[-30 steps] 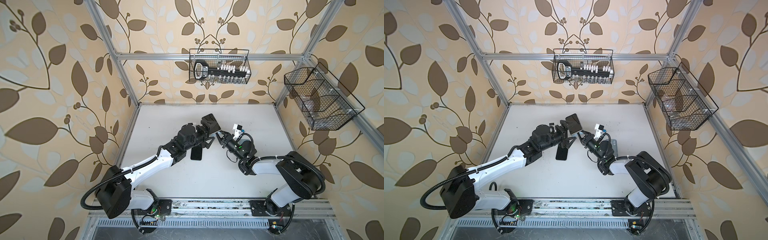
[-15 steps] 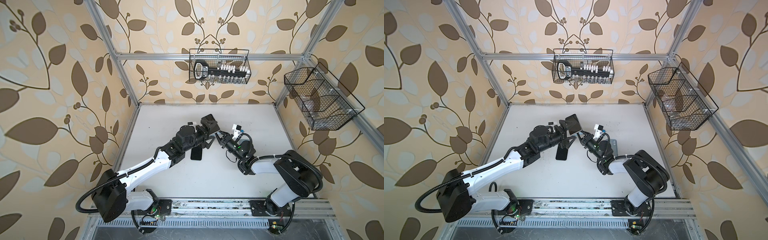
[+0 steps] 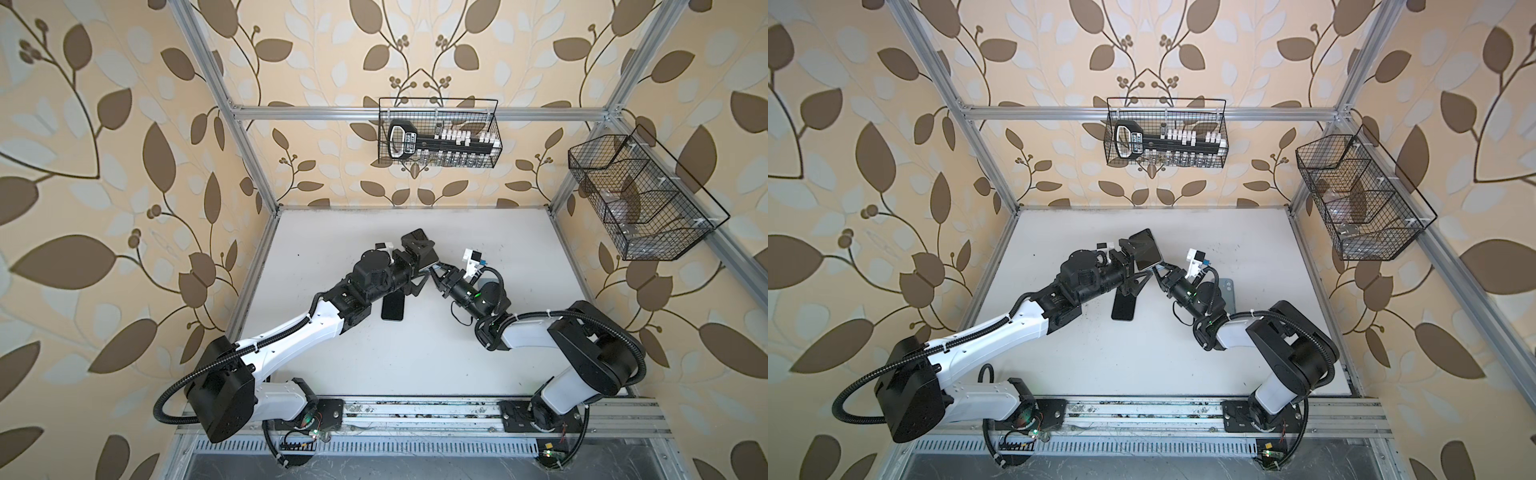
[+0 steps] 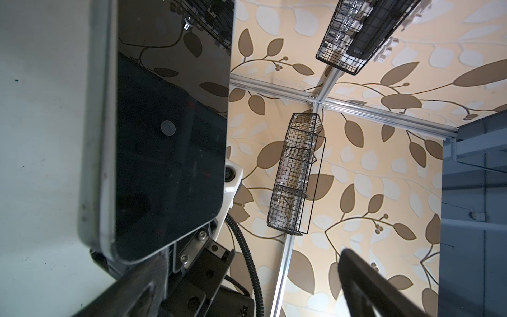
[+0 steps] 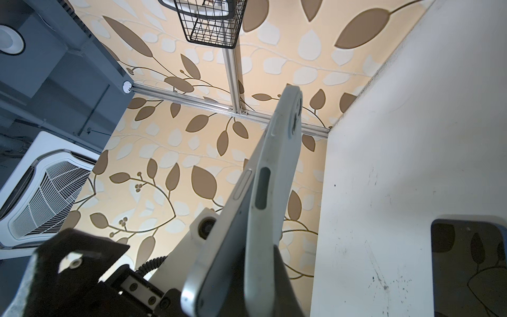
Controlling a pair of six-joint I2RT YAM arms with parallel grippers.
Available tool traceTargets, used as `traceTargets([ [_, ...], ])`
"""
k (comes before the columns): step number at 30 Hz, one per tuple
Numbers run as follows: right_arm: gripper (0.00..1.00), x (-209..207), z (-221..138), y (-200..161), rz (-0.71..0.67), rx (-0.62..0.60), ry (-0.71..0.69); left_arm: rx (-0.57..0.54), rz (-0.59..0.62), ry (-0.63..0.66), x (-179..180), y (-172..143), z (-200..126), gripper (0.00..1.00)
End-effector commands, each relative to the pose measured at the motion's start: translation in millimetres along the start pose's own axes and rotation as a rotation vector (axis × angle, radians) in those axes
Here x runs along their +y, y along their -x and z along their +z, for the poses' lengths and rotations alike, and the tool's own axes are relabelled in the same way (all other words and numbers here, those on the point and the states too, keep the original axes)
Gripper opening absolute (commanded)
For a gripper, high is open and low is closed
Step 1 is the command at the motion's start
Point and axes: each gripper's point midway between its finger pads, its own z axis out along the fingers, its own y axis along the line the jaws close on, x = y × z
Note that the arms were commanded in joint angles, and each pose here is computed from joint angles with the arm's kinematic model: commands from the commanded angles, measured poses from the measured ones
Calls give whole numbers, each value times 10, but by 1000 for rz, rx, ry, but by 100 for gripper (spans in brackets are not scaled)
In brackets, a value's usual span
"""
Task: Take the phone out of the phone case
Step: Remove the phone case from the phone.
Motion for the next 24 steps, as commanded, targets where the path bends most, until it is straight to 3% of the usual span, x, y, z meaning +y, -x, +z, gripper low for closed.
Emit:
traceTargets([
  [1,0,462,-27,61,1,-32,152,-27,48,-52,-243,-6,-19,99],
  [24,0,446,-68,-50,-9,-34,139,-114,129,-30,-293,126,-53,99],
])
